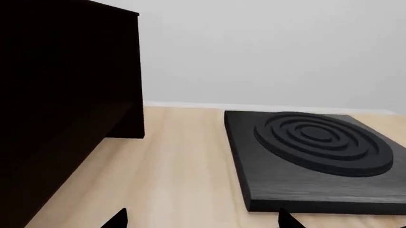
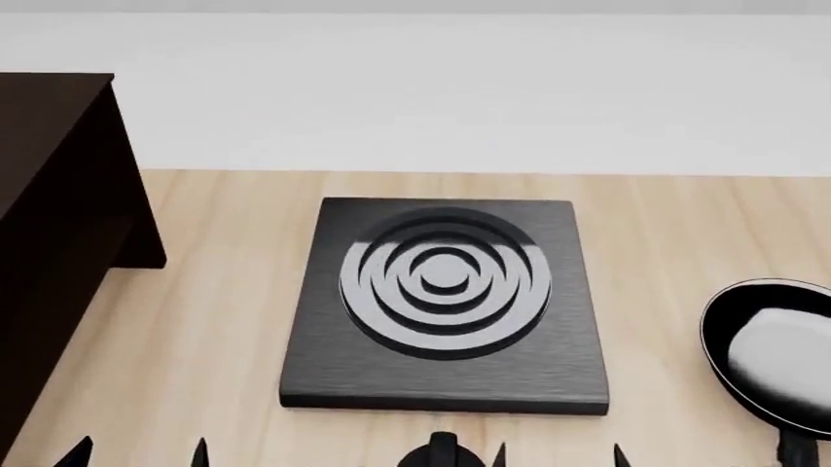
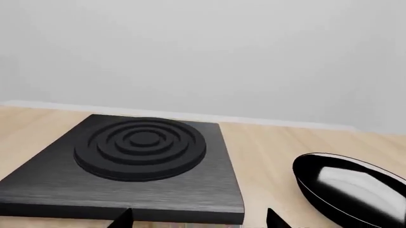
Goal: Put the frying pan on the cabinet shelf.
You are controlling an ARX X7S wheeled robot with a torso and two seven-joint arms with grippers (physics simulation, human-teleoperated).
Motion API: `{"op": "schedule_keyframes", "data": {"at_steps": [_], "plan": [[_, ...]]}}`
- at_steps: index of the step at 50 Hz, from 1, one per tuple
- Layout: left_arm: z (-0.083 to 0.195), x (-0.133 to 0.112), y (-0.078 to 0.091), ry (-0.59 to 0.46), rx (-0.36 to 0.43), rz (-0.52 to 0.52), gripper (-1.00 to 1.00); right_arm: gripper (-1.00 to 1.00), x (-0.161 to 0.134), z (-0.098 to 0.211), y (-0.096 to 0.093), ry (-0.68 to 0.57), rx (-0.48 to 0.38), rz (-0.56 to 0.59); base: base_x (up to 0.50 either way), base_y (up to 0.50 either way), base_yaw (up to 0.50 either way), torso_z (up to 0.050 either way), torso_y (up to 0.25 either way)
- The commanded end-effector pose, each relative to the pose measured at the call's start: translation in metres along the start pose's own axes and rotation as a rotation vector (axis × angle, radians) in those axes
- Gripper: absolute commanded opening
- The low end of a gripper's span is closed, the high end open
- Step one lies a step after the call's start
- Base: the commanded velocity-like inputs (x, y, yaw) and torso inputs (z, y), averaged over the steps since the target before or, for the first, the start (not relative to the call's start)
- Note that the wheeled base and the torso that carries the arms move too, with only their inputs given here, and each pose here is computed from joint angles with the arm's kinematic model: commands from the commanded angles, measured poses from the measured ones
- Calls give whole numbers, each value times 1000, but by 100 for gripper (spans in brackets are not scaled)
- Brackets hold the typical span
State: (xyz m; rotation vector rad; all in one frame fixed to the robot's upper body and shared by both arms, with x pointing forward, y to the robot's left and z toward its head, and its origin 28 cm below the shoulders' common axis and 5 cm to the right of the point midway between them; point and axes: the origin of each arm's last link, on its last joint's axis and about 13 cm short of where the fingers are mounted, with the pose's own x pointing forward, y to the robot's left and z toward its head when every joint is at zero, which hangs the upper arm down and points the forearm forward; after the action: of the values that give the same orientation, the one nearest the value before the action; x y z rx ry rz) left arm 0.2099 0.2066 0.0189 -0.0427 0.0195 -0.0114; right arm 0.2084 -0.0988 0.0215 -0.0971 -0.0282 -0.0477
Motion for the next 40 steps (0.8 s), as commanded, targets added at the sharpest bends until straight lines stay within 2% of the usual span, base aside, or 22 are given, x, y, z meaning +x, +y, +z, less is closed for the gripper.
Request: {"op": "schedule_keyframes", "data": {"at_steps": [1,3,4,5,6,9,10,18,19,22,24,30,32,34,40], "plan": [[1,1,0,37,-4,21,100,100,0,-1,1,12,4,12,0,0,0,0,0],[1,1,0,37,-4,21,100,100,0,-1,1,12,4,12,0,0,0,0,0],[-15,16,6,-40,-53,-8,100,100,18,-22,3,108,49,89,0,0,0,0,0],[-9,1,1,31,-7,26,100,100,-1,-12,2,61,-1,15,0,0,0,0,0],[3,0,0,40,-15,22,100,100,0,-2,1,17,9,12,0,0,0,0,0],[4,0,0,43,-12,25,100,100,0,-1,1,19,18,9,0,0,0,0,0],[2,0,-1,42,11,12,100,100,1,-2,1,23,20,12,0,0,0,0,0],[5,-1,-2,42,1,9,100,100,1,5,-1,14,25,5,0,0,0,0,0],[10,-1,-2,41,-11,6,100,100,2,6,-1,8,25,5,0,0,0,0,0],[17,-2,-2,12,19,-4,100,100,4,13,-3,-3,20,-2,0,0,0,0,0],[25,-3,-2,6,2,2,100,100,5,18,-6,-12,15,-14,0,0,0,0,0],[49,-7,-5,4,-16,-11,100,100,5,57,-16,-64,29,-43,0,0,0,0,0],[57,-7,-5,6,-23,-11,100,100,5,66,-20,-72,0,-45,0,0,0,0,0],[68,-8,-6,13,-36,-22,100,100,4,74,-24,-76,19,-54,0,0,0,0,0],[88,-3,-7,43,-32,-51,100,100,6,95,-39,-34,-8,-65,0,0,0,0,0]]}}
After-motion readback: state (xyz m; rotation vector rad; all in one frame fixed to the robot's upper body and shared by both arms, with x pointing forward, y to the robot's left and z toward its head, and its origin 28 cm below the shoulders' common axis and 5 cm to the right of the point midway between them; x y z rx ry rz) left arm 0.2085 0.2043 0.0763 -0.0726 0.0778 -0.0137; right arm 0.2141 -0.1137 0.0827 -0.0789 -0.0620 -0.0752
